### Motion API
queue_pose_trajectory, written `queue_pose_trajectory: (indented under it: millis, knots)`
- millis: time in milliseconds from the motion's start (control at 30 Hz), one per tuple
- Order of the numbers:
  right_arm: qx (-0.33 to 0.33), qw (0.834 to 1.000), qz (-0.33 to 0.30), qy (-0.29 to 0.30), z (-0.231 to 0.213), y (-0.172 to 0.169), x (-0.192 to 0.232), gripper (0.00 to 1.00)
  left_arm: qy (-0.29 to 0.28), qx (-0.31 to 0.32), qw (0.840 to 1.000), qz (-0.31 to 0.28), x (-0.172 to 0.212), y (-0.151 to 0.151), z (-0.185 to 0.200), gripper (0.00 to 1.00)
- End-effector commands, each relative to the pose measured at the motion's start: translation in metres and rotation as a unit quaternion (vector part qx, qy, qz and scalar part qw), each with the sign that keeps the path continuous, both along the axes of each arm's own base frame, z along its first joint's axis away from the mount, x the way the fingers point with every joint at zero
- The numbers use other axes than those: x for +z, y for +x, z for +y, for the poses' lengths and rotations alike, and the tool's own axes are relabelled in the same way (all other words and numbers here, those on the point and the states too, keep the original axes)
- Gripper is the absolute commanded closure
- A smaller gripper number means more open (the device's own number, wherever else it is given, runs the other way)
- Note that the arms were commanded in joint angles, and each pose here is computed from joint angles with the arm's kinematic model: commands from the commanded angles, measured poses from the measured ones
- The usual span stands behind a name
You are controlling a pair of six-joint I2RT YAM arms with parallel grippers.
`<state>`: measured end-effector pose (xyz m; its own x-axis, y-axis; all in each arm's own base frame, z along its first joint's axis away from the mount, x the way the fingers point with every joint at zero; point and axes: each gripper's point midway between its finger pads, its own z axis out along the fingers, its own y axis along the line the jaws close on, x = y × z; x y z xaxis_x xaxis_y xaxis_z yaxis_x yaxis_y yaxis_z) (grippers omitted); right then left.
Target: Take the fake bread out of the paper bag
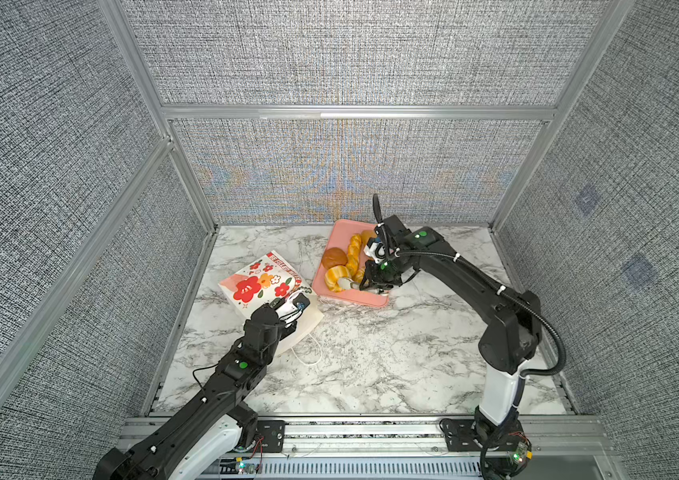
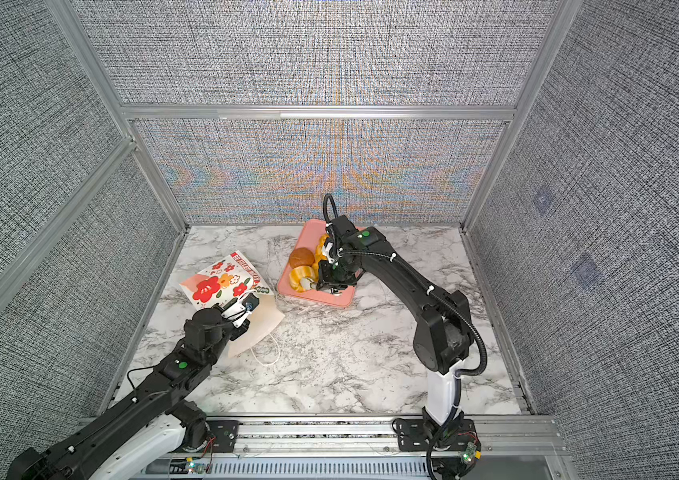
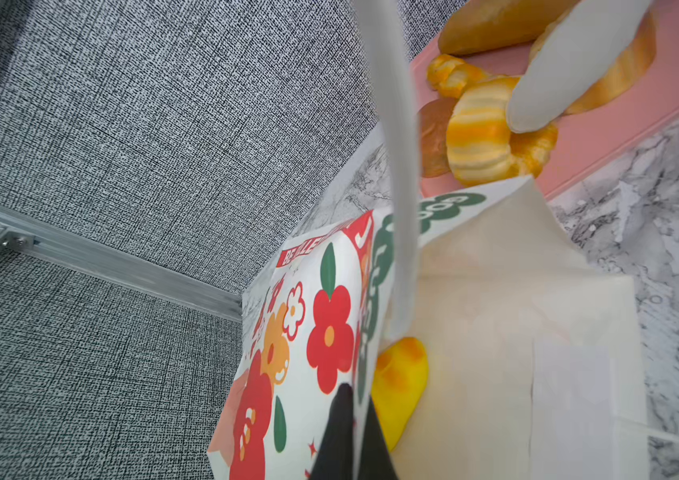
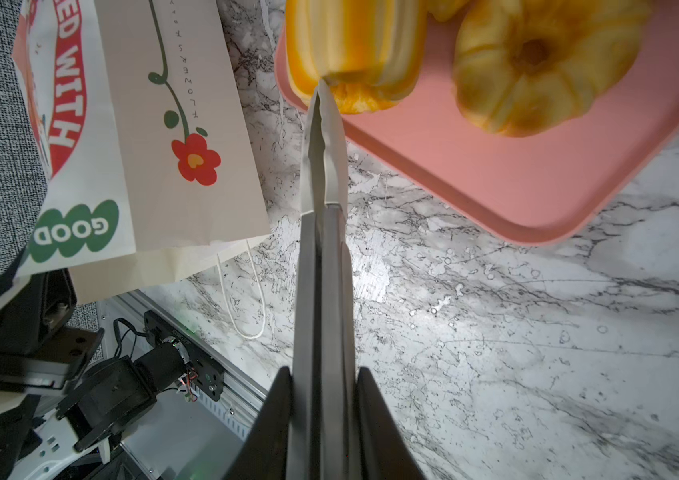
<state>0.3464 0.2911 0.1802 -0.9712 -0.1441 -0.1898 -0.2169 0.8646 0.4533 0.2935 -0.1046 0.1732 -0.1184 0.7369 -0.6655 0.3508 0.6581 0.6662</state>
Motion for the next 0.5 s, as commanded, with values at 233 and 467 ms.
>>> queue_pose_trajectory:
  millis: [233,467]
  knots:
    - [0.010,1.000,0.001,0.002,0.008,0.032,-0.006,0.98,0.008,-0.009,1.000,-0.009,0.003,0.000,-0.002,1.00]
    - [-0.002,1.000,0.013,0.015,0.012,0.043,-0.015,0.99,0.010,-0.016,1.000,-0.005,0.000,0.000,-0.004,1.00]
